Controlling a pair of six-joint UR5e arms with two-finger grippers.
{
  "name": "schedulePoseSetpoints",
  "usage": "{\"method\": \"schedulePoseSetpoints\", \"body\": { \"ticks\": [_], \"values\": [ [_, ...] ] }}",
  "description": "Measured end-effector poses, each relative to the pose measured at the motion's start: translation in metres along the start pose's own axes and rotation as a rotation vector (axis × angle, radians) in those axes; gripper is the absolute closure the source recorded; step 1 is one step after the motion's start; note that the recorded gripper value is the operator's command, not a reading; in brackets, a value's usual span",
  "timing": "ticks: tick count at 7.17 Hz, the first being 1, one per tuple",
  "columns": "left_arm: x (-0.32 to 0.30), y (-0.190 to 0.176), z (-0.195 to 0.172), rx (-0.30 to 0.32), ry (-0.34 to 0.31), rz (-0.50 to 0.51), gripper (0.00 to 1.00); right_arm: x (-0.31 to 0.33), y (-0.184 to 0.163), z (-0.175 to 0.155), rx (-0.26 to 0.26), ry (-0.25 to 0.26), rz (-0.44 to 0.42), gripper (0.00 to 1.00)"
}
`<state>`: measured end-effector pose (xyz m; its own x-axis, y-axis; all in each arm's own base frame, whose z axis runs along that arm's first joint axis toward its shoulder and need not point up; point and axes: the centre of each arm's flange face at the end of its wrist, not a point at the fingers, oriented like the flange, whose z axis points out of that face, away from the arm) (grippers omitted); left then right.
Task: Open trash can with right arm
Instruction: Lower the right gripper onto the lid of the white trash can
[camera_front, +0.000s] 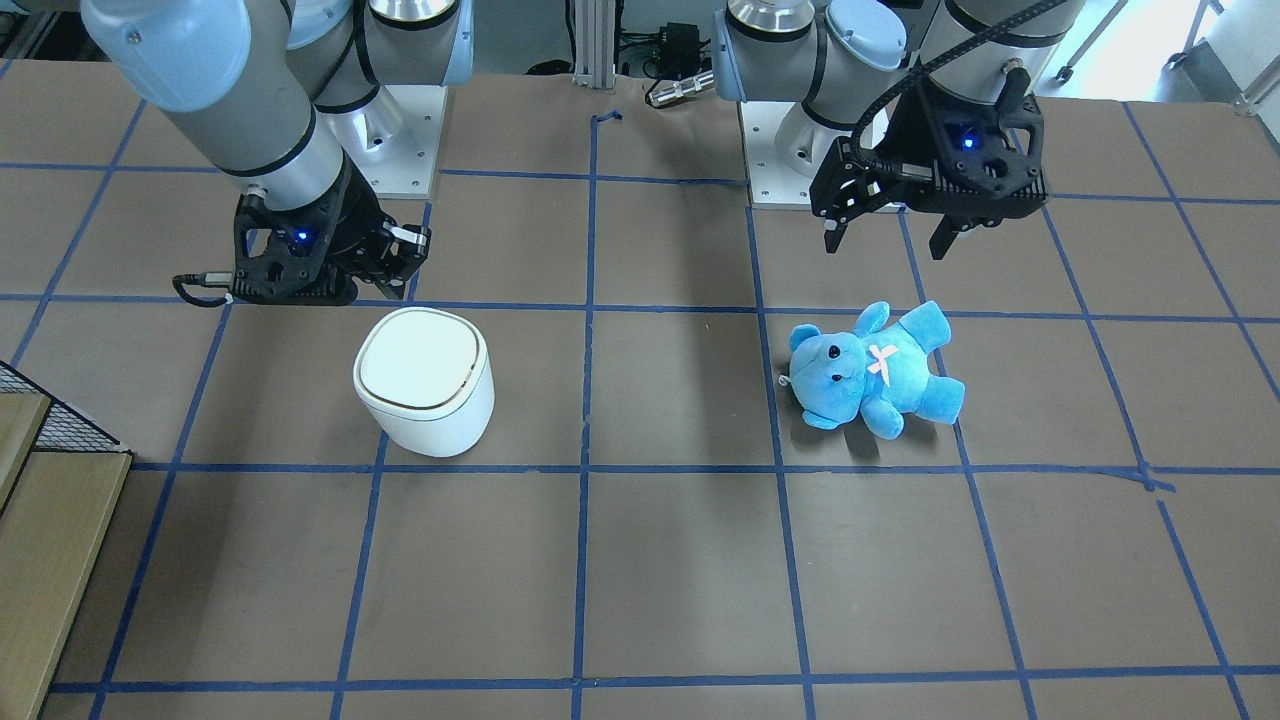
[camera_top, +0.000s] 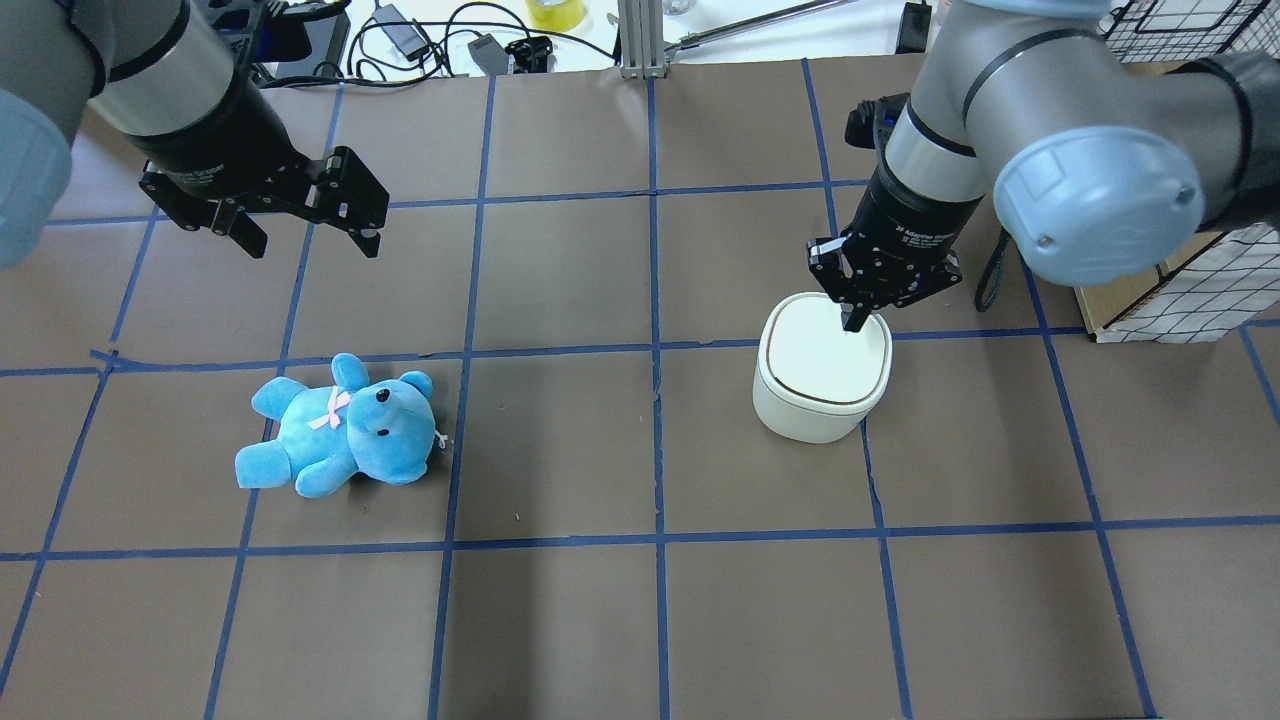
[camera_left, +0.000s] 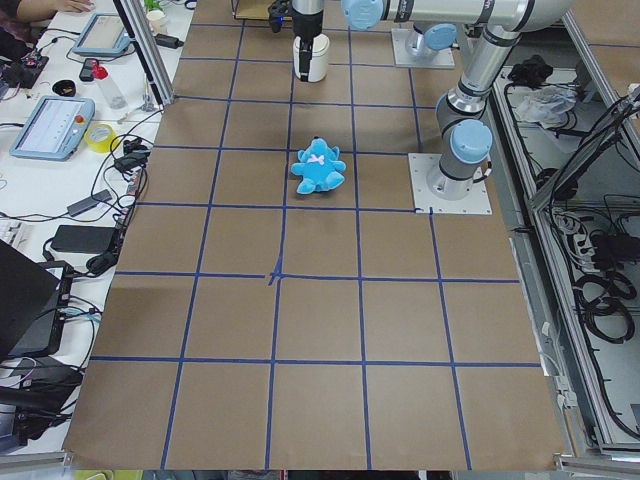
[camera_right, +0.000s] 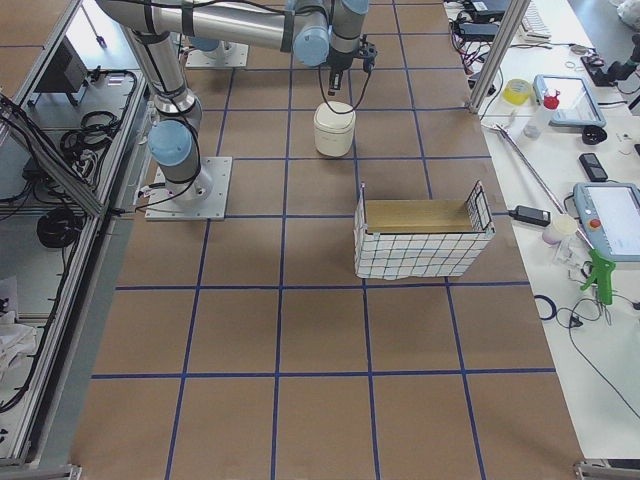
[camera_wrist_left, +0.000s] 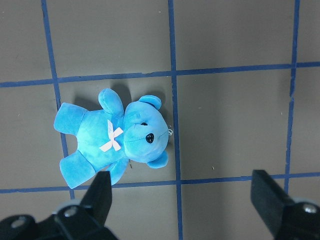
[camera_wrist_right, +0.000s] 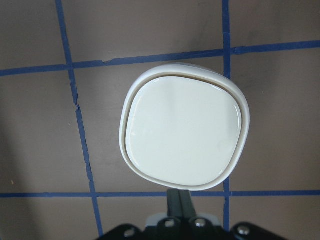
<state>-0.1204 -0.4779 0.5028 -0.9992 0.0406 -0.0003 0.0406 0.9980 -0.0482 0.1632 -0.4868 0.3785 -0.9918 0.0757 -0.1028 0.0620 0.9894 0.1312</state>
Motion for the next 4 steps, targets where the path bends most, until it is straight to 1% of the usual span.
{"method": "schedulePoseSetpoints", "body": {
  "ticks": [2, 4],
  "values": [
    [0.0, 0.0, 0.0, 0.0, 0.0, 0.0, 0.0, 0.009, -0.007, 0.022, 0.024, 0.04, 0.003, 1.0],
    [0.0, 0.0, 0.0, 0.0, 0.0, 0.0, 0.0, 0.011, -0.013, 0.032, 0.04, 0.044, 0.006, 1.0]
  ]
}}
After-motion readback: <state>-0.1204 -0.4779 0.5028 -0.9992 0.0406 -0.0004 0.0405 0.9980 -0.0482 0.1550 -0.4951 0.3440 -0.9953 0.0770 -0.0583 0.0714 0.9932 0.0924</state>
